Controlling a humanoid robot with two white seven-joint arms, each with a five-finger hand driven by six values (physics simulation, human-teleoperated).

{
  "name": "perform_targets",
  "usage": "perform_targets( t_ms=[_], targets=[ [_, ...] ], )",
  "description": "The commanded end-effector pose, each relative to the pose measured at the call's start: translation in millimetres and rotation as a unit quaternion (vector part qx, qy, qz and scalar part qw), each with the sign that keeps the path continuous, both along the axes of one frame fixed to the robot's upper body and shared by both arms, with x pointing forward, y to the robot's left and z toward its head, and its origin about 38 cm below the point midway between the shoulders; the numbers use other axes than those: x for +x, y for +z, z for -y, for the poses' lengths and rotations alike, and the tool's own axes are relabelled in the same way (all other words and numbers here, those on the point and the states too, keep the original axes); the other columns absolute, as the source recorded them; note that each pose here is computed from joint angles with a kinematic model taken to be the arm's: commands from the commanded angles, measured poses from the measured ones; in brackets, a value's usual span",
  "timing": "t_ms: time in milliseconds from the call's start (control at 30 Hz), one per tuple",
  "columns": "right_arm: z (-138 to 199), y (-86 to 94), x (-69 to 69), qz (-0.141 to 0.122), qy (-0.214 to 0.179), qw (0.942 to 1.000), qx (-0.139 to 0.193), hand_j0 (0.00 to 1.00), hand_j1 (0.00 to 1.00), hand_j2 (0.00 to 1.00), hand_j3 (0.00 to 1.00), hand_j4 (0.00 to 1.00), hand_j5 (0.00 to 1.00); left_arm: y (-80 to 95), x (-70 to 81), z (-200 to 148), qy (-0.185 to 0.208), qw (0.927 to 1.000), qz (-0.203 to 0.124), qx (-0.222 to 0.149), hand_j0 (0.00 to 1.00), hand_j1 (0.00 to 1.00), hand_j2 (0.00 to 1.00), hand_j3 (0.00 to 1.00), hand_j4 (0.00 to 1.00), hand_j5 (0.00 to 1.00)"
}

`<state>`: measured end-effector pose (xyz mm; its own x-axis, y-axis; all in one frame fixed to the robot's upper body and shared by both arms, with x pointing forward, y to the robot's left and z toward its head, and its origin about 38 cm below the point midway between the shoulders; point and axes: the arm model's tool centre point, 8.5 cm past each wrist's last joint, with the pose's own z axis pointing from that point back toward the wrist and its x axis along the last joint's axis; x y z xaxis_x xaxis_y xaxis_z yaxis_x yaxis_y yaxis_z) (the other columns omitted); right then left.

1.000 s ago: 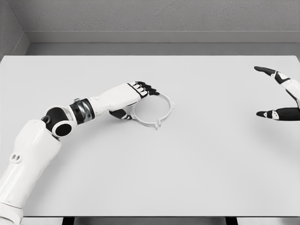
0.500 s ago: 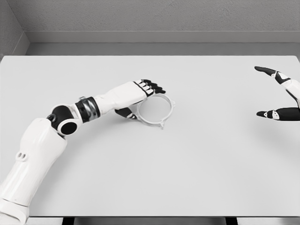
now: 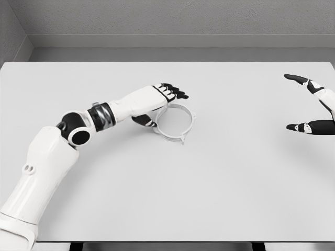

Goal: Assemble PVC drainage pipe clamps

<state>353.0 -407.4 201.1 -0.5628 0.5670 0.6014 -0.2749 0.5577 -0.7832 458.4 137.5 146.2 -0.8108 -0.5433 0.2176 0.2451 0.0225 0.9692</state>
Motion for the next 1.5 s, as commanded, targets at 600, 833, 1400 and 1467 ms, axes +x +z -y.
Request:
perform_targets(
  t_ms=[600,833,1400,1467],
  targets=[
    [0,-1.1,-2.2,-0.002,0.0,1.0,0.005,1.0,1.0,1.0,1.0,1.0,1.0,-11.9,8.2,-16,0.021,0.9995,-0.02,0.012,1.0,1.0,1.0,1.0,1.0,1.0],
    [2,-1.7,-2.0,-0.003,-0.003,1.0,0.005,1.0,1.0,1.0,1.0,1.0,1.0,-15.9,6.3,-16,0.021,0.9994,-0.025,0.011,1.0,1.0,1.0,1.0,1.0,1.0],
    [2,-1.7,-2.0,-0.003,-0.003,1.0,0.005,1.0,1.0,1.0,1.0,1.0,1.0,-16.4,4.9,-3,0.013,0.9996,-0.025,0.006,1.0,1.0,1.0,1.0,1.0,1.0],
    [2,-1.6,-2.0,-0.003,-0.003,1.0,0.005,1.0,1.0,1.0,1.0,1.0,1.0,-16.3,4.8,-2,0.012,0.9996,-0.025,0.005,1.0,1.0,1.0,1.0,1.0,1.0]
  ],
)
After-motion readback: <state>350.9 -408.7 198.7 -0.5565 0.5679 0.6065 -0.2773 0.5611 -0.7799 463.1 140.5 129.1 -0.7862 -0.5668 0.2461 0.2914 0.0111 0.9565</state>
